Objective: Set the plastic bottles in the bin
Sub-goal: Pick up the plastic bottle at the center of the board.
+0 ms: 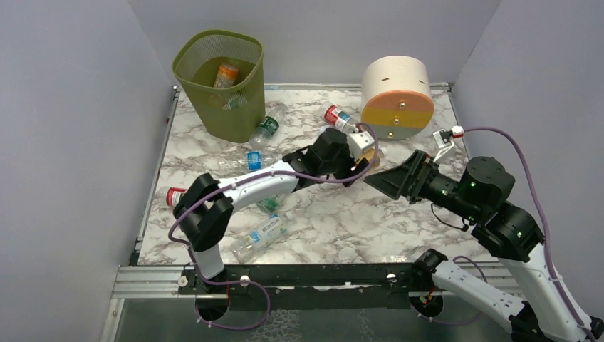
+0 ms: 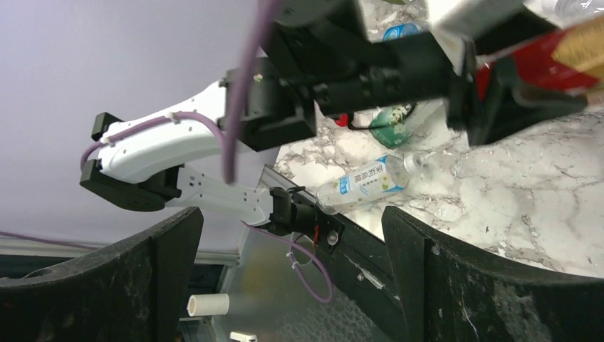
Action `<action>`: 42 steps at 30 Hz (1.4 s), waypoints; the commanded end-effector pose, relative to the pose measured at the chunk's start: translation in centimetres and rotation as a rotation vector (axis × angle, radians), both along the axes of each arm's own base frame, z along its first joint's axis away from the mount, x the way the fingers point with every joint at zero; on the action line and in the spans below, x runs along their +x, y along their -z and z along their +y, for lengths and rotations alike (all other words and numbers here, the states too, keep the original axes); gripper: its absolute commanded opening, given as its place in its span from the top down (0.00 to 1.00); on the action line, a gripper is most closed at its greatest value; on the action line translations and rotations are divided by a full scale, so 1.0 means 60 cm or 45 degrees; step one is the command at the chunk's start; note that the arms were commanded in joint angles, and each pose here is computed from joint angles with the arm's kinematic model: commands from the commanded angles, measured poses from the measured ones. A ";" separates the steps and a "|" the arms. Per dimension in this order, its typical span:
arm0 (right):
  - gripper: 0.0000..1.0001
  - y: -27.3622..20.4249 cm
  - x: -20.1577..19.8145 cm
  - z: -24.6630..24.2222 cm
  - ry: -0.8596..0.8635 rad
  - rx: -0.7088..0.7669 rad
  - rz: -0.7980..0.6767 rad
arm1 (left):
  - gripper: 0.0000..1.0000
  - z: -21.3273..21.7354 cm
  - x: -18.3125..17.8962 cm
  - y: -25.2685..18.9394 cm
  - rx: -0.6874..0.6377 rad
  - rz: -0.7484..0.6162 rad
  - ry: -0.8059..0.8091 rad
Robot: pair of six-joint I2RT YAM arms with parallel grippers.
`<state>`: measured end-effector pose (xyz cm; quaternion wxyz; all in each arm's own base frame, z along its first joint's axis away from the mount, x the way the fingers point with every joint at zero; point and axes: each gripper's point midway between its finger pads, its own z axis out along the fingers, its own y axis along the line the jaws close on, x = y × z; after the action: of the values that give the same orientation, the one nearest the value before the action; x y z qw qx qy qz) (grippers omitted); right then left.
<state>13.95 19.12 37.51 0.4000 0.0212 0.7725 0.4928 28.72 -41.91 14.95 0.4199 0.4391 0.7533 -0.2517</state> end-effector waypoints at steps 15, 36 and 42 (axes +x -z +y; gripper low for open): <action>0.00 0.017 0.029 0.037 -0.063 0.006 -0.026 | 0.59 0.206 0.140 -0.248 -0.215 -0.233 -0.348; 0.01 0.074 0.052 0.073 -0.125 -0.024 0.050 | 0.61 0.379 0.281 -0.492 -0.440 -0.497 -0.643; 0.00 0.091 0.058 0.083 -0.146 -0.027 0.077 | 0.61 0.462 0.346 -0.502 -0.516 -0.495 -0.765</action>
<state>17.48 23.38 31.57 0.3493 0.0005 0.8012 0.4859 47.81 -16.26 44.00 0.6772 0.1726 0.6983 -0.1548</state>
